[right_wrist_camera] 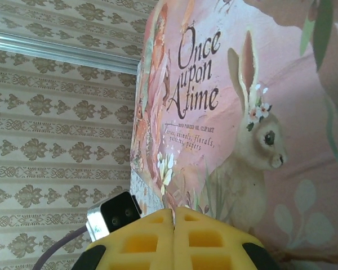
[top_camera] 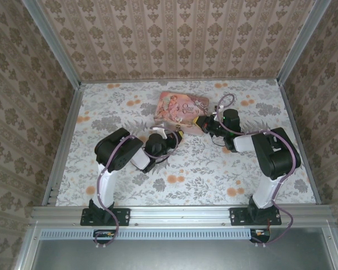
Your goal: Unlock a padlock with a key
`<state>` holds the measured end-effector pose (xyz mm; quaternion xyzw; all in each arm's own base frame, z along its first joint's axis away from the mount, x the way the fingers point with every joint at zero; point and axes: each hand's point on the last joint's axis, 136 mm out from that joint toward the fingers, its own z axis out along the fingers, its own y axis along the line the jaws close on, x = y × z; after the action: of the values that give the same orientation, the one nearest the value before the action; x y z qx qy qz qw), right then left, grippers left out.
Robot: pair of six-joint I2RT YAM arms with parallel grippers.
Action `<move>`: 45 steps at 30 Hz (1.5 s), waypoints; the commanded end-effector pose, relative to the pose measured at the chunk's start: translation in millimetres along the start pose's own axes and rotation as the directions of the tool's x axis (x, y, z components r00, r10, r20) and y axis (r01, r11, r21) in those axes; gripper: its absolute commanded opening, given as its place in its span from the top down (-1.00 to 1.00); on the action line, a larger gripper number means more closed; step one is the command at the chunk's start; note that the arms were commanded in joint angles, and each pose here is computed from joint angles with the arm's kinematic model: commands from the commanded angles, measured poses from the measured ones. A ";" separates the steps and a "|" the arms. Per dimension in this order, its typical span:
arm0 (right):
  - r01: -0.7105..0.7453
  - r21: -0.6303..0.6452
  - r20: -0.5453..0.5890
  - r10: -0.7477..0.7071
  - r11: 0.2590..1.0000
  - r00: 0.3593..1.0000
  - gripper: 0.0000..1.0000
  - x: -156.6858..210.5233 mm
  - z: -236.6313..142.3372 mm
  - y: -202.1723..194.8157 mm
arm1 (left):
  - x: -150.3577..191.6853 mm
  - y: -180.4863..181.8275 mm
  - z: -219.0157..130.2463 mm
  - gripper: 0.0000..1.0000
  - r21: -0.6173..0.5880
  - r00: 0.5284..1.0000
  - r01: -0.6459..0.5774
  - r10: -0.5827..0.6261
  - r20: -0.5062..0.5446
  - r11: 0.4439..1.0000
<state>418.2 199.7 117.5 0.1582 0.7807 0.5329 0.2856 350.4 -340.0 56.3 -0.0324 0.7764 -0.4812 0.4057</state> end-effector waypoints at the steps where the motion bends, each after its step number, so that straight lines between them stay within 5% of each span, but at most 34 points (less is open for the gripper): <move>1: -0.040 0.047 -0.043 0.042 0.998 0.998 1.00 15.1 -11.7 -5.0 | -3.3 6.2 -11.6 1.00 -0.043 1.000 0.024 -0.025 -0.015 0.999; 11: -0.007 -0.011 -0.047 0.007 1.000 0.999 1.00 40.9 -52.0 26.7 | 6.9 4.3 -36.8 1.00 -0.130 0.993 0.075 -0.085 -0.077 0.989; 26: 0.027 0.045 -0.099 -0.023 0.999 0.995 1.00 130.1 -101.9 -3.0 | 54.4 -5.6 -53.5 1.00 -0.147 0.939 0.238 -0.266 -0.218 0.960; 45: 0.057 0.034 -0.143 -0.052 0.998 0.988 1.00 123.5 -85.0 -11.5 | 81.0 -33.9 -63.6 1.00 -0.127 0.918 0.272 -0.297 -0.264 0.954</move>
<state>264.7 196.6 83.5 0.1207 0.8276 0.5010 0.2225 254.3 -351.7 58.6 -0.0813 0.8206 -0.5107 0.2431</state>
